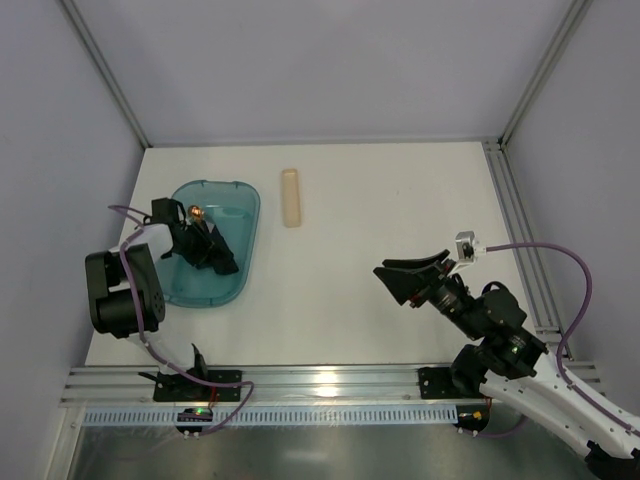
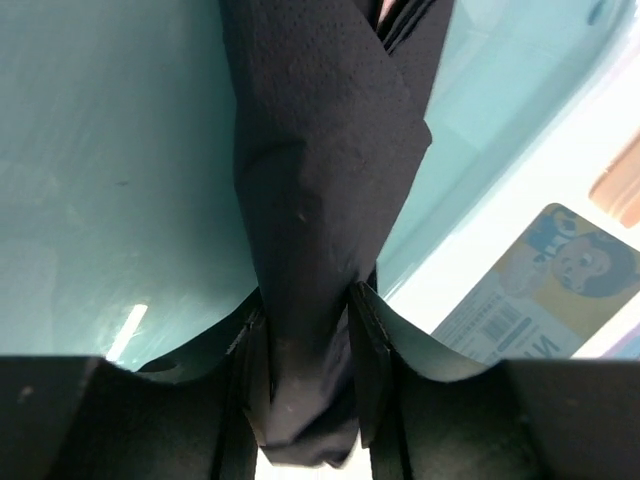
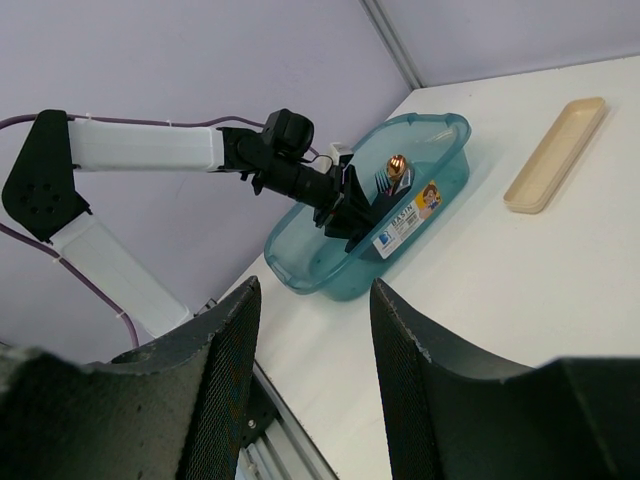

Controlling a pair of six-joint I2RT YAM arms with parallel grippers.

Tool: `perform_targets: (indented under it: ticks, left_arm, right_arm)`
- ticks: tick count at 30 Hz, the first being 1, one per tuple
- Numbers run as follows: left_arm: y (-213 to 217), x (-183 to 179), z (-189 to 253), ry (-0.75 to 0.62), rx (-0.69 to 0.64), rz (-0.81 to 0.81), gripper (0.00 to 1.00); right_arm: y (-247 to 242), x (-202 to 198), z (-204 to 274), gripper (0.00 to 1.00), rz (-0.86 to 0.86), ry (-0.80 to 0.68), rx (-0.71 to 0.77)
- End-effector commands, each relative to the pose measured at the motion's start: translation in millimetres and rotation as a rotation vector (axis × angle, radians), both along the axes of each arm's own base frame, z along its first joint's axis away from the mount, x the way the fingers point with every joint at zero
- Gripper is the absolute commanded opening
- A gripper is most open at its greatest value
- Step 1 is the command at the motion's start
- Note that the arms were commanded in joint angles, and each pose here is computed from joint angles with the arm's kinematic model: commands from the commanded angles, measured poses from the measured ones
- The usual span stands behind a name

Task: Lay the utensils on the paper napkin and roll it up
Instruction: Place the utensils in the bin.

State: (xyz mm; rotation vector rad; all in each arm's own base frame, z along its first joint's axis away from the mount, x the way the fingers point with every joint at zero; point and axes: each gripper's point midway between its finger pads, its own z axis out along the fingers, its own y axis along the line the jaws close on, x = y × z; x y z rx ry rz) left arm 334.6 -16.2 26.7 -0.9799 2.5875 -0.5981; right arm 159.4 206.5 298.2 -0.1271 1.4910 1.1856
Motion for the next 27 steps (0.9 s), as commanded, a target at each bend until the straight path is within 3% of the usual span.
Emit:
perform_targets:
  ticks: [1,18,27]
  left_arm:
    - [11,-4,13,0.005,0.077,-0.007,0.39]
    - [18,-4,61,-0.047,0.135,-0.027,0.44]
    - [5,4,74,-0.111,0.106,-0.071,0.36]
  right_arm:
    - [-5,1,7,0.50,-0.023,-0.028,0.011]
    - [-1,3,5,0.50,-0.014,-0.017,0.000]
    - [5,3,3,0.50,0.008,-0.008,0.003]
